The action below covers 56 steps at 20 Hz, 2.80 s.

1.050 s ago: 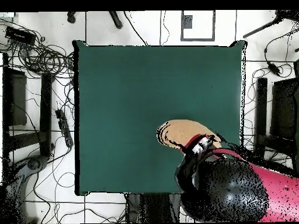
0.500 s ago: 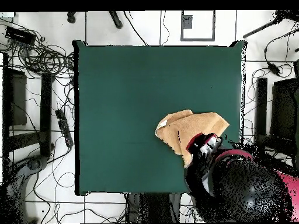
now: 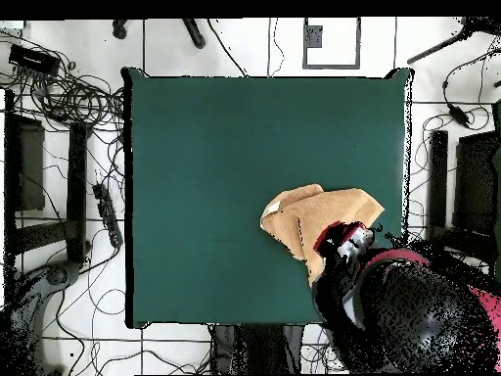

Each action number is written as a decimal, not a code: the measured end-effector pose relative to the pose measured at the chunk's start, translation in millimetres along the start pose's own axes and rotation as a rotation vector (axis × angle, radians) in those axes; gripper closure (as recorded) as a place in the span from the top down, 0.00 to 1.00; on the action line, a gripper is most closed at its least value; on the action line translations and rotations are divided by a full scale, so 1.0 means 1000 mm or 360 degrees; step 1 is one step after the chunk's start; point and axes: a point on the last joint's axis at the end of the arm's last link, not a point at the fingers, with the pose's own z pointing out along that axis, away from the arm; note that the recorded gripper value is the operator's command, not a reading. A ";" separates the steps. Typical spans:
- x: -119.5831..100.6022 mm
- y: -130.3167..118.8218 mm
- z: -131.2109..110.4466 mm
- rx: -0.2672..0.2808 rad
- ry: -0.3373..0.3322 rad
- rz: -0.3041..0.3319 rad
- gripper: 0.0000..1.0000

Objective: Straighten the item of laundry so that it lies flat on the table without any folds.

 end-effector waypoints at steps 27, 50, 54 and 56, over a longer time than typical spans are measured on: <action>-0.022 -0.061 0.300 -0.0030 -0.0072 -0.0442 1.00; -0.038 -0.118 0.338 -0.0645 0.0673 -0.0284 1.00; -0.042 -0.117 0.337 -0.0769 0.0752 -0.0466 1.00; -0.045 -0.113 0.341 -0.0819 0.0756 -0.0531 1.00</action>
